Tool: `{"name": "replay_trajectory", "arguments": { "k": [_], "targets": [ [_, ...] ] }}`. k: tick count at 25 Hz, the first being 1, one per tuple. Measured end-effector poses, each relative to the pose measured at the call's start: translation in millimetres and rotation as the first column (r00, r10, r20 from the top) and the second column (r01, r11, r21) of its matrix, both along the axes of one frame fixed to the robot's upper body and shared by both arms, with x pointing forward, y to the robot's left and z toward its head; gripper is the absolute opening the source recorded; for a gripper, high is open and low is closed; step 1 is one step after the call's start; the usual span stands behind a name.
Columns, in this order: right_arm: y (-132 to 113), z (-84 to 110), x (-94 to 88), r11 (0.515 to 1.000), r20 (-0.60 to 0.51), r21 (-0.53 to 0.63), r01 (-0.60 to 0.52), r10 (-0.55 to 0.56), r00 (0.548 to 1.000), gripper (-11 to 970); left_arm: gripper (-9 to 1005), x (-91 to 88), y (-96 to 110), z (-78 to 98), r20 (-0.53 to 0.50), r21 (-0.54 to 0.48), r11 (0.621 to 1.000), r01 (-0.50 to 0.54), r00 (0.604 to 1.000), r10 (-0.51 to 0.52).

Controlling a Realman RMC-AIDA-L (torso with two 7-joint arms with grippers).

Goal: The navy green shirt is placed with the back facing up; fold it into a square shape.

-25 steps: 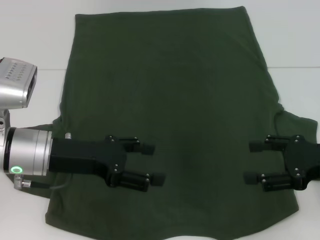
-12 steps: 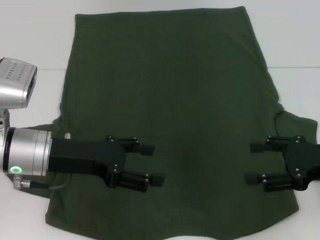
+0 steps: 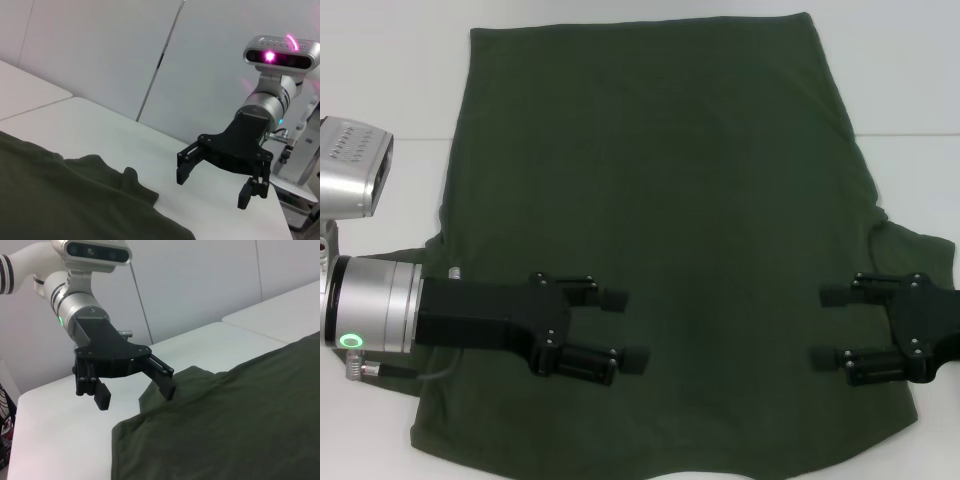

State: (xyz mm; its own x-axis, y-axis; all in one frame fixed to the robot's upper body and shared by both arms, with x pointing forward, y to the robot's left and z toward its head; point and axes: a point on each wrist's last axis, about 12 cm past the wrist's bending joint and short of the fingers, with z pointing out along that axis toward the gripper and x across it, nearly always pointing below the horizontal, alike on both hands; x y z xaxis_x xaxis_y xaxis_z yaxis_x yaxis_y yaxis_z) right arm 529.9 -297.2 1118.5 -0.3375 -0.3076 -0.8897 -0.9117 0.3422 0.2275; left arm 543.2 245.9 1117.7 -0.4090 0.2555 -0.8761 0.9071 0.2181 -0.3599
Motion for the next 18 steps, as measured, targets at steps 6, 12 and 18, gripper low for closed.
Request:
{"name": "replay_trajectory", "arguments": {
  "k": [6,12,18],
  "targets": [
    [0,-0.3,-0.3,1.0,-0.001,0.001,0.0,0.0,1.0,914,893,-0.1,1,0.4,0.0,-0.003,1.0,-0.003,1.0,0.003],
    [0,0.0,-0.2,1.0,-0.003,0.002,0.003,-0.003,1.0,914,886,-0.2,1,0.7,-0.004,-0.007,1.0,-0.006,1.0,0.006],
    [-3,5.2,6.4,0.998,-0.039,0.022,0.054,-0.053,0.998,914,879,1.5,15,4.7,-0.08,-0.029,0.996,-0.079,0.994,0.077]
  ]
}}
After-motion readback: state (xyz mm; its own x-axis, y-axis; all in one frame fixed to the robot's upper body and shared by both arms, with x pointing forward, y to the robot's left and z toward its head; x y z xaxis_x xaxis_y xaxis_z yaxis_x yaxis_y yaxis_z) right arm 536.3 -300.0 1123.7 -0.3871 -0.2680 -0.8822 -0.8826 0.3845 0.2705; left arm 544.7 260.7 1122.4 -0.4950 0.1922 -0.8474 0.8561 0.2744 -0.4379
